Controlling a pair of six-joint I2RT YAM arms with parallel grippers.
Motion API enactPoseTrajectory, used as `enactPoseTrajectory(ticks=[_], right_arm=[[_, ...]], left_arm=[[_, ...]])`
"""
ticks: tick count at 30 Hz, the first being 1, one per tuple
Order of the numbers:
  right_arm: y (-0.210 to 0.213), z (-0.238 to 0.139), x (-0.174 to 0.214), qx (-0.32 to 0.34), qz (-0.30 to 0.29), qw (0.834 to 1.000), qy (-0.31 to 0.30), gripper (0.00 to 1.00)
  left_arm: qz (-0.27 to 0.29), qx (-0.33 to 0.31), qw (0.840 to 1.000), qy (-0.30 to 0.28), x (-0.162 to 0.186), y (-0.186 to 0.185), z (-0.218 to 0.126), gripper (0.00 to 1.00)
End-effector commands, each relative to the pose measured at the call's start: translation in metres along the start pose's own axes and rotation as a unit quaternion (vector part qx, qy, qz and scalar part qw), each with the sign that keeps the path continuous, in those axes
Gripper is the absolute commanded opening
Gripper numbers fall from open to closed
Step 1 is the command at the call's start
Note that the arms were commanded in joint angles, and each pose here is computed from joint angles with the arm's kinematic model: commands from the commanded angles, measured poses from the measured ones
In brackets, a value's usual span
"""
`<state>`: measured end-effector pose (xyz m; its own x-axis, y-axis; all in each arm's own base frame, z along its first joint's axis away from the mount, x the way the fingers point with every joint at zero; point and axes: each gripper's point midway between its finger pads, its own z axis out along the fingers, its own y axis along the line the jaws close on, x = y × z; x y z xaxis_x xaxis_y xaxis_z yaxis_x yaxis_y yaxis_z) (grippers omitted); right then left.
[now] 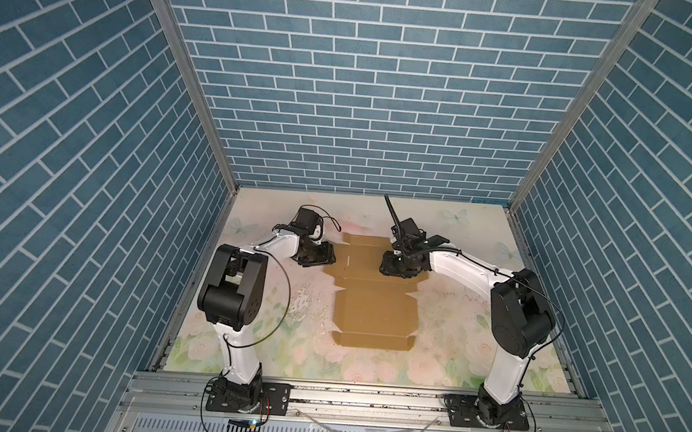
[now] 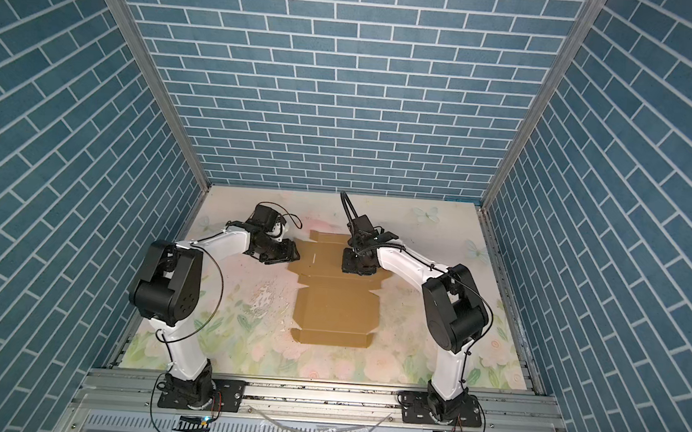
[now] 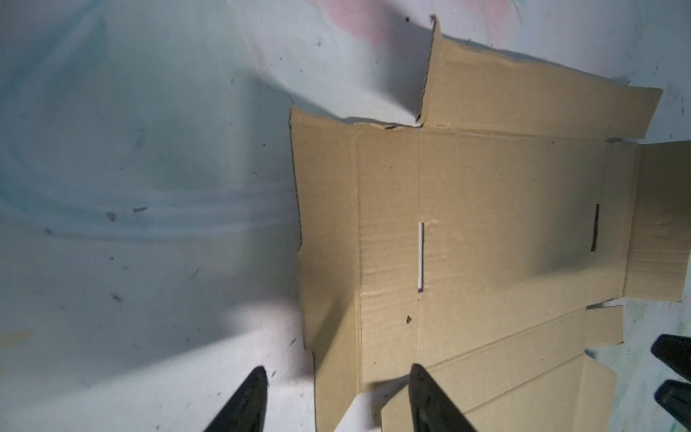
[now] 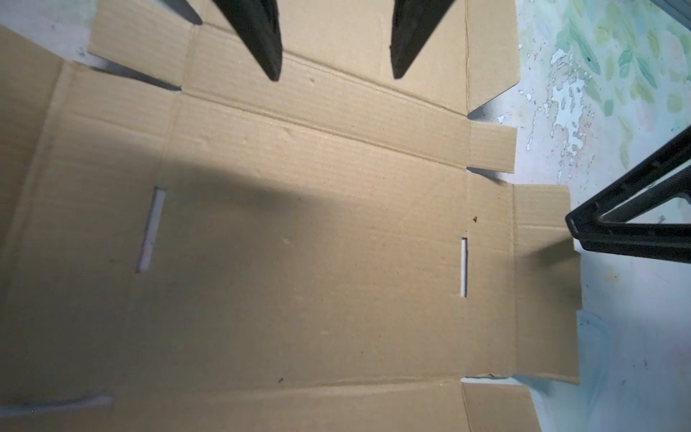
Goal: Fold the paper box
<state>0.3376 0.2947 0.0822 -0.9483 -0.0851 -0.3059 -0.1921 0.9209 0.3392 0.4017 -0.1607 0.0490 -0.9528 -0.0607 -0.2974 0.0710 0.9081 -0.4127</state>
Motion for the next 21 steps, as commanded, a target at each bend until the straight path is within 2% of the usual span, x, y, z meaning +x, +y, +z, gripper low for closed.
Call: enactPoseTrajectory(ticks=[1, 10, 17, 21], right_arm=[[-0.005, 0.005, 0.005, 0.016, 0.014, 1.000, 0.007, 0.48], [-0.006, 0.007, 0.004, 0.026, 0.013, 1.000, 0.005, 0.47], [0.008, 0.008, -0.004, 0.044, 0.003, 0.999, -0.019, 0.47], [0.026, 0.008, -0.004, 0.049, -0.005, 0.998, -0.039, 0.51]], left_arm=[[0.007, 0.025, 1.000, -0.008, -0.011, -0.008, 0.004, 0.57], [-0.004, 0.047, 0.999, 0.000, -0.013, -0.012, 0.017, 0.46], [-0.021, 0.061, 0.998, -0.008, -0.014, -0.014, 0.022, 0.29], [-0.034, 0.067, 0.997, -0.013, -0.013, -0.014, 0.024, 0.17]])
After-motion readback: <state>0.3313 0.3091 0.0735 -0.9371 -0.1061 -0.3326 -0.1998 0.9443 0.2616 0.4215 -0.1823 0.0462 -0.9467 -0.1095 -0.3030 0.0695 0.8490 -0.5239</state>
